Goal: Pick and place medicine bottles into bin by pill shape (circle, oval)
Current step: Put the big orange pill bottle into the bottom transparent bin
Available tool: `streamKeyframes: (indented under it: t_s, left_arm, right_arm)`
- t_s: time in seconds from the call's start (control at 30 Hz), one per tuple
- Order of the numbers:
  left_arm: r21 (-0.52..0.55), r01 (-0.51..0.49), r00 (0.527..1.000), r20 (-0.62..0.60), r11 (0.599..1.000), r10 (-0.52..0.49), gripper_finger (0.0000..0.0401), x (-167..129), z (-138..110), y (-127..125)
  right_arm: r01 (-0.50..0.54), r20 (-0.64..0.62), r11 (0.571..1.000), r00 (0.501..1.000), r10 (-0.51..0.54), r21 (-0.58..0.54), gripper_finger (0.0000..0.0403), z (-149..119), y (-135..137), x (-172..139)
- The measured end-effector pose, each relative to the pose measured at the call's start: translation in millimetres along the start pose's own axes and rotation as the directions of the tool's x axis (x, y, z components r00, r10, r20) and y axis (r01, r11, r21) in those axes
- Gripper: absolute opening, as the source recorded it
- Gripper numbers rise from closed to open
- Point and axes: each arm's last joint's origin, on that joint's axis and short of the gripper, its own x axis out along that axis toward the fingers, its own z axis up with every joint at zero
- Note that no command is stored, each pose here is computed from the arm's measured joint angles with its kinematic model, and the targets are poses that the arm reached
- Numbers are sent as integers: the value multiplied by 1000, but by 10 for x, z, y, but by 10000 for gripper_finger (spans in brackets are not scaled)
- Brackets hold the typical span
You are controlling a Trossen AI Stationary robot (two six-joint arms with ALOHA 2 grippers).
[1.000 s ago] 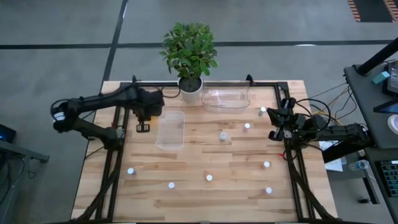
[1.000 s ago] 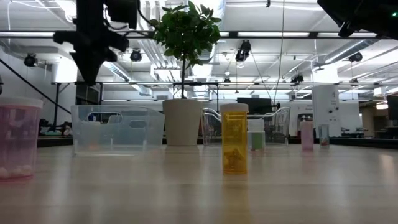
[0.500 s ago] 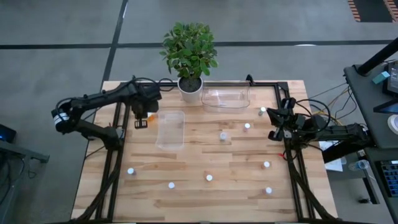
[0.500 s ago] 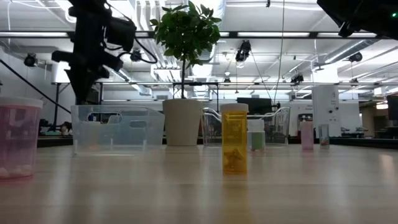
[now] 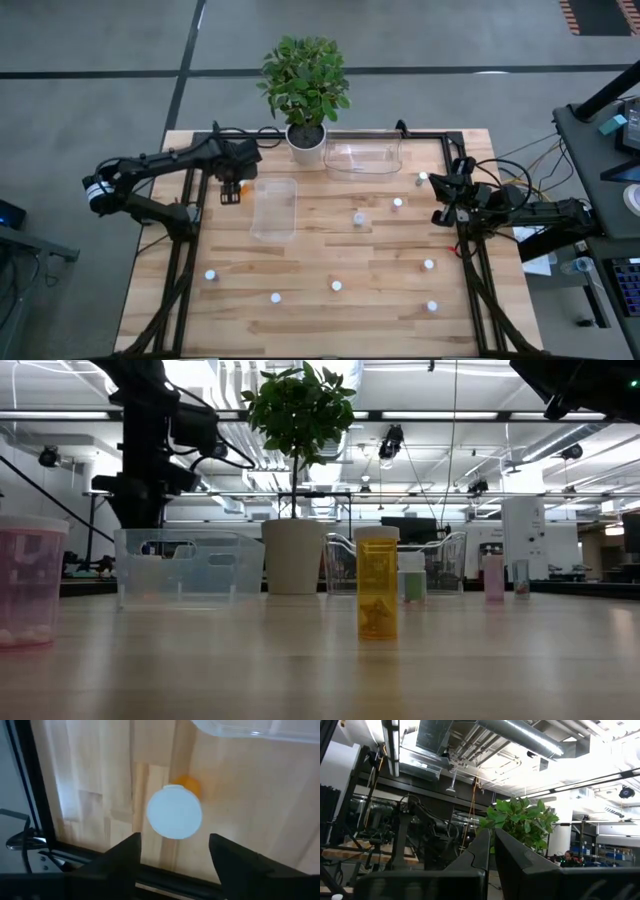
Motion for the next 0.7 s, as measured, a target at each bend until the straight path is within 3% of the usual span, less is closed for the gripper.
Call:
streamKeyframes:
  t_s: [0.27,0.7]
  left_arm:
    - [-46,60,997,57,997,-57,224,113,-22,61]
    - [-55,71,994,91,996,-66,224,224,6,92]
  right_arm:
    - [0,0,1000,1000,0,0,18,0,0,0]
    - [-3,-7,1000,1000,3,-2,18,-7,3,0]
